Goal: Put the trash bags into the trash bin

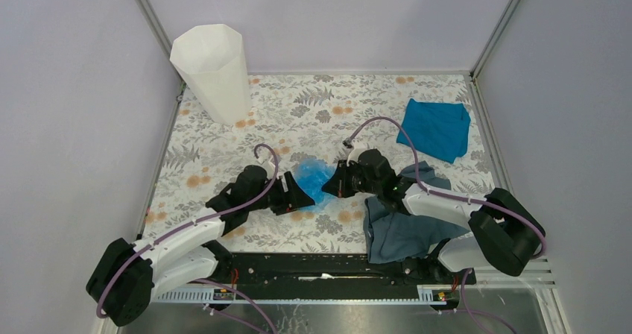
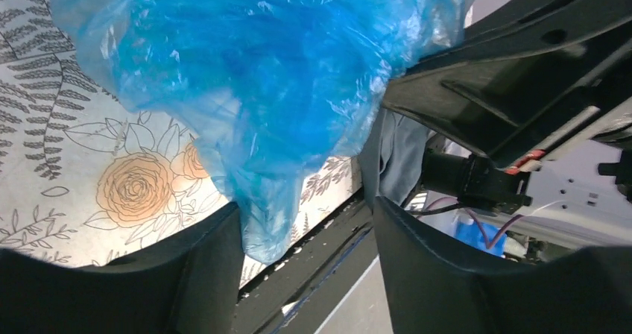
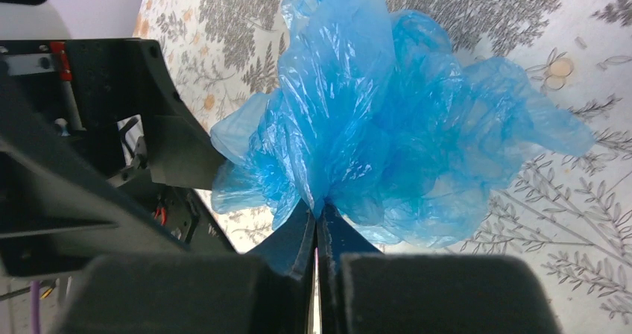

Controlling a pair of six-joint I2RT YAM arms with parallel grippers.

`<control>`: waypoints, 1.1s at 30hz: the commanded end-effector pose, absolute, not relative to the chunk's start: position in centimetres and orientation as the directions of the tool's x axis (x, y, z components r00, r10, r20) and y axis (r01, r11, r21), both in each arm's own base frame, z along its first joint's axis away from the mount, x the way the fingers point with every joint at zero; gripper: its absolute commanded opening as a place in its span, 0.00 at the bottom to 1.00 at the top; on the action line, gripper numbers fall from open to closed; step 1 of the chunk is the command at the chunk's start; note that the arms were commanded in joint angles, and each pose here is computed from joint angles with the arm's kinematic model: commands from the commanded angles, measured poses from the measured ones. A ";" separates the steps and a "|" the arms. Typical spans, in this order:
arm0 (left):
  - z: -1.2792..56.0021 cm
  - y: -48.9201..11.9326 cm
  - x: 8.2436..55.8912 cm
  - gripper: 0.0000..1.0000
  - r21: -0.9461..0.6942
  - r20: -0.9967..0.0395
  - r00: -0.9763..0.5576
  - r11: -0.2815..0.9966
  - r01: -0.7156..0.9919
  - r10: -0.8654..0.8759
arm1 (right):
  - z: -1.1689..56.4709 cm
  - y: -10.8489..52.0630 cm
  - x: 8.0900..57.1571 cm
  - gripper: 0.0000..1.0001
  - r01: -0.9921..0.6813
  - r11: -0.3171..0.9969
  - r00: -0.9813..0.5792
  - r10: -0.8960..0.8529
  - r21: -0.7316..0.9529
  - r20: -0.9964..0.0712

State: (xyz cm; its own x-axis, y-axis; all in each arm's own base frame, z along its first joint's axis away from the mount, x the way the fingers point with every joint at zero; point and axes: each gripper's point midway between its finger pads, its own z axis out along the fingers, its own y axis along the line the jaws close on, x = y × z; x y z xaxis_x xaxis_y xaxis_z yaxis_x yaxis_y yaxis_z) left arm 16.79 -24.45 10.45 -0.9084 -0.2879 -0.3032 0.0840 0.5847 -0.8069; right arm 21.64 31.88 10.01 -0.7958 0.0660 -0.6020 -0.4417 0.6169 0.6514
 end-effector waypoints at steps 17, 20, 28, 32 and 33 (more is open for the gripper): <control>18.0 -25.2 19.3 0.00 -0.769 -0.500 -0.819 0.578 0.271 -0.281 | 14.4 24.9 21.9 0.45 -0.441 0.827 -0.716 -0.090 0.349 -0.692; 19.6 -25.8 19.0 0.00 -0.791 -0.496 -0.825 0.534 0.299 -0.272 | 13.9 23.9 20.6 0.56 -0.466 0.814 -0.712 -0.113 0.346 -0.693; 22.5 -26.8 18.2 0.00 -0.757 -0.567 -0.808 0.488 0.434 -0.161 | 15.3 26.1 19.6 0.76 -0.615 0.686 -0.634 -0.137 0.389 -0.761; 23.5 -27.2 17.2 0.00 -0.752 -0.583 -0.806 0.444 0.487 -0.103 | 15.6 27.1 19.8 0.75 -0.658 0.651 -0.612 -0.171 0.377 -0.773; 23.7 -27.4 16.8 0.00 -0.758 -0.581 -0.809 0.418 0.500 -0.086 | 15.6 27.8 19.7 0.74 -0.673 0.621 -0.613 -0.167 0.400 -0.772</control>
State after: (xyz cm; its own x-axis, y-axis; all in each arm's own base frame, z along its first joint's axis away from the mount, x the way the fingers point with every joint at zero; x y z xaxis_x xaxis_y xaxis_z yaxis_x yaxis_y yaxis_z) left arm 17.96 -26.55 21.39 -0.8299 -0.1648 -0.5330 0.3913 0.5091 -0.7666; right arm 19.11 25.33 13.47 -0.6802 -0.1614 -0.7150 -0.5774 0.7189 0.3870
